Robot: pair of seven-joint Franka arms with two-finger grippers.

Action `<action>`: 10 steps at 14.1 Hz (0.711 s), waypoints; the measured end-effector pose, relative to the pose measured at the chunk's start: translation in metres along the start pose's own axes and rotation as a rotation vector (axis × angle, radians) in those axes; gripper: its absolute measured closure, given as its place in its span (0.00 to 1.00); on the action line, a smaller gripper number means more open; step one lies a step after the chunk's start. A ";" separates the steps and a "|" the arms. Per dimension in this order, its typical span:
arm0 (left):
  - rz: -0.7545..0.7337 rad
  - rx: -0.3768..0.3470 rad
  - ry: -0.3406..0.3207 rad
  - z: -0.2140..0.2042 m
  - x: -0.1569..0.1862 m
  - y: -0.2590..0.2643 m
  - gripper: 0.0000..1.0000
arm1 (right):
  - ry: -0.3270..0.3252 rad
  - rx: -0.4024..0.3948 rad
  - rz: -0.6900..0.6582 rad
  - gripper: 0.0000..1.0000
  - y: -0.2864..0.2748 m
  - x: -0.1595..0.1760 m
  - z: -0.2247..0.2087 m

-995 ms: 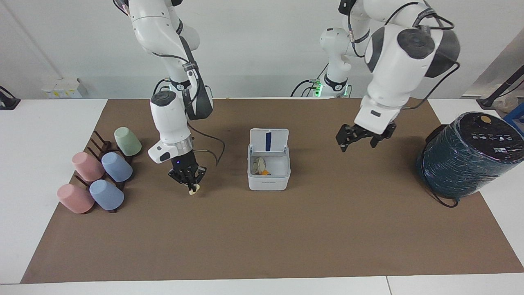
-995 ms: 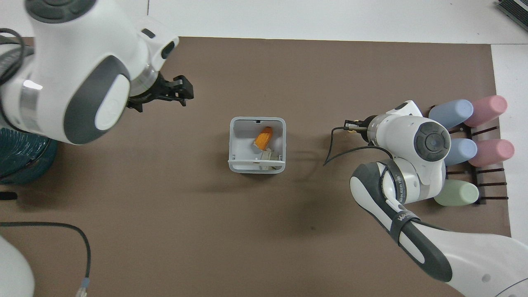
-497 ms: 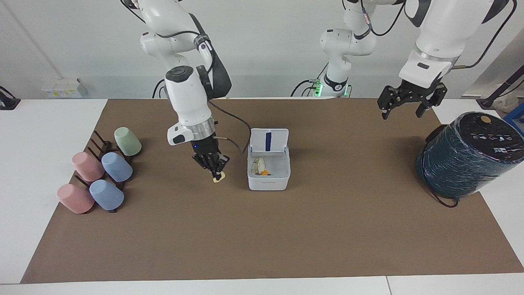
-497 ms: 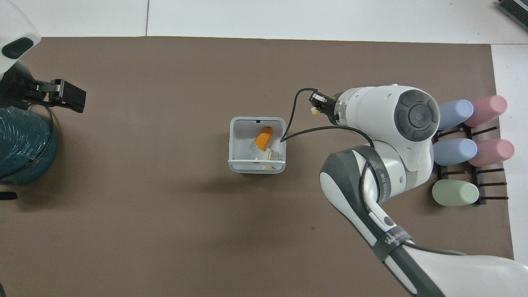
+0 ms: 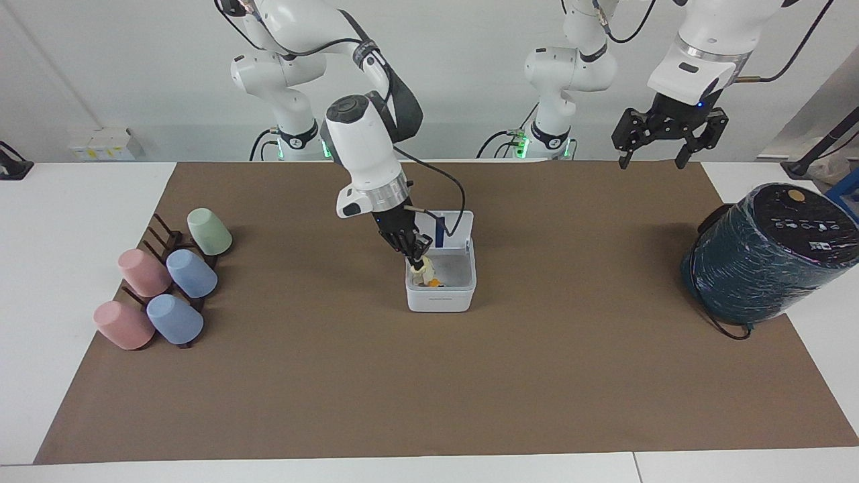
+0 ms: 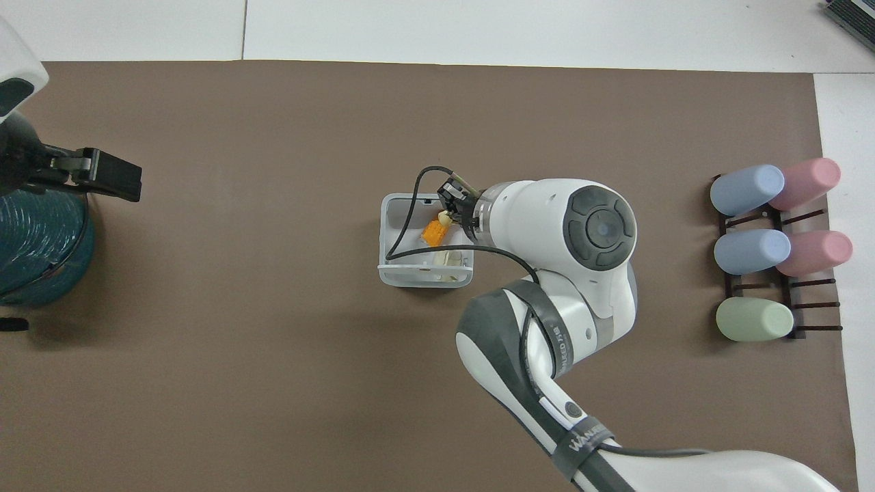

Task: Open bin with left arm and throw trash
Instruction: 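Move the yellow chip over the bin with the right gripper and release it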

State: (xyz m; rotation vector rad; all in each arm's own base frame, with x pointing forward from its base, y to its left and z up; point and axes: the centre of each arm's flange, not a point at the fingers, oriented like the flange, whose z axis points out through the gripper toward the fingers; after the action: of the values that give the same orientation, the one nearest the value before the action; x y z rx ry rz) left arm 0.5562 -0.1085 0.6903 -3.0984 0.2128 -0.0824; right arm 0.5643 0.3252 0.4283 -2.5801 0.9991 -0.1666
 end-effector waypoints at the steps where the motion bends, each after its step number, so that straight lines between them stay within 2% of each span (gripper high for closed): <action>1: 0.000 -0.001 0.004 0.000 0.001 0.000 0.00 | -0.008 -0.007 0.004 0.89 -0.001 -0.008 0.006; 6: -0.001 -0.002 -0.003 0.005 0.001 -0.001 0.00 | -0.015 -0.021 0.011 0.33 0.000 -0.012 0.014; 8: -0.004 -0.002 -0.003 0.012 0.003 -0.002 0.00 | -0.009 -0.021 0.012 0.07 0.000 -0.009 0.013; 9: -0.005 -0.002 -0.003 0.015 0.003 -0.002 0.00 | -0.005 -0.019 0.012 0.00 0.001 -0.007 0.011; 10: -0.005 -0.002 -0.004 0.016 0.002 -0.003 0.00 | -0.004 -0.018 0.013 0.00 0.001 -0.006 0.010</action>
State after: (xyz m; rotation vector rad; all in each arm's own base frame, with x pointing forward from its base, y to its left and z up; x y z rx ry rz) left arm 0.5599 -0.1055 0.6744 -3.1006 0.2051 -0.0765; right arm 0.5622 0.3316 0.4185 -2.5886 1.0208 -0.1500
